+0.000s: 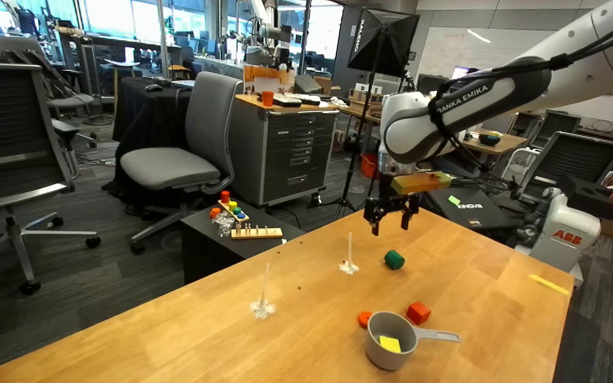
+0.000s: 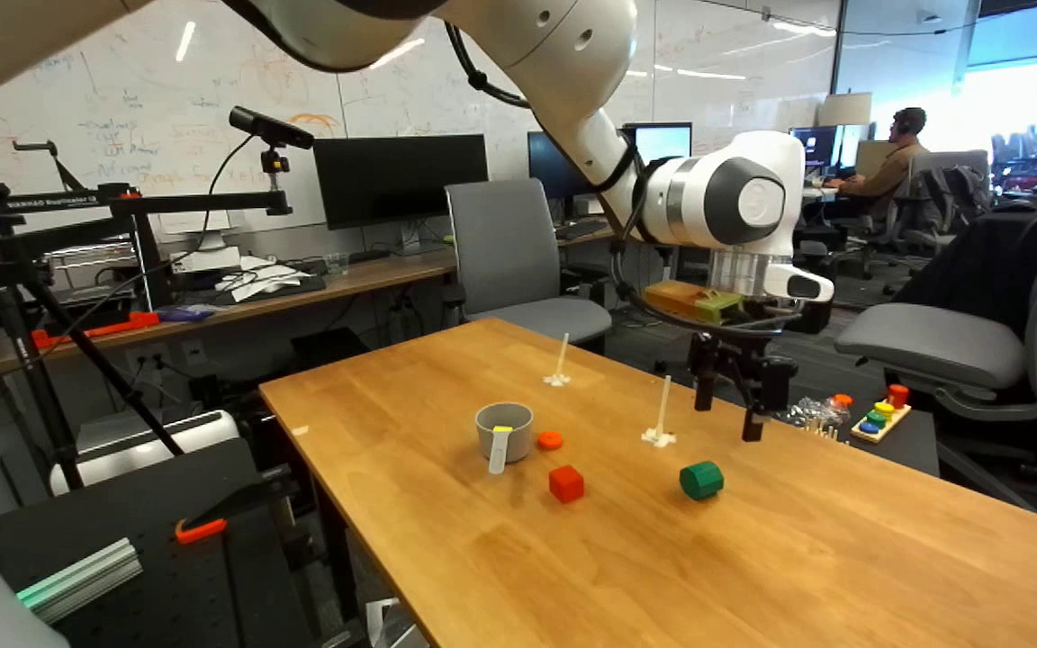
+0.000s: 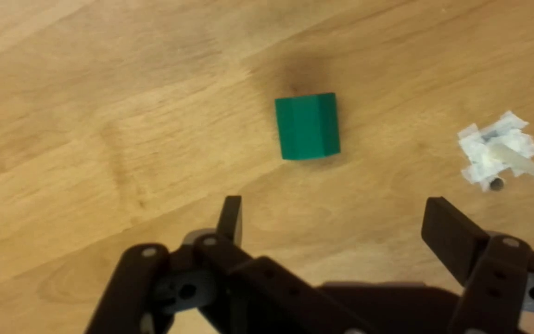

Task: Put the three blocks in the gray cup

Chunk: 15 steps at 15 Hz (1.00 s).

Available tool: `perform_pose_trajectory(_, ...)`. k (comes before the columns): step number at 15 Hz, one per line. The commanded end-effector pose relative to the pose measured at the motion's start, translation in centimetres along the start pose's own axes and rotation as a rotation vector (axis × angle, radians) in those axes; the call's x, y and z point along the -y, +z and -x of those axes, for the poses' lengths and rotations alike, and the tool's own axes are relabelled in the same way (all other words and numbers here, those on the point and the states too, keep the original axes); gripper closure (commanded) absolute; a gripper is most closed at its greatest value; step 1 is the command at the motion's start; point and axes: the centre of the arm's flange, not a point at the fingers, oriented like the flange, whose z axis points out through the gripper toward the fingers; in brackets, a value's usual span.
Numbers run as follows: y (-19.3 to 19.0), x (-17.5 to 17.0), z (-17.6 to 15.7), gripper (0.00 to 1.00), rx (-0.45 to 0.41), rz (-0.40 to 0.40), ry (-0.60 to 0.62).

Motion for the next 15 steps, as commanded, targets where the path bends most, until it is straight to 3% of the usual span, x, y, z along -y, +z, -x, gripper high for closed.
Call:
perform_pose_trajectory(1,1.3,-3.0,3.7,0.0,0.02,-0.015,0.039)
perform_pose_trajectory(8,5.8,-2.0,4.9,0.0,0.082,-0.075,-0.166)
perform_pose_trajectory(15,5.6,-0.8,3.9,0.0,0.065,-0.067,-0.275)
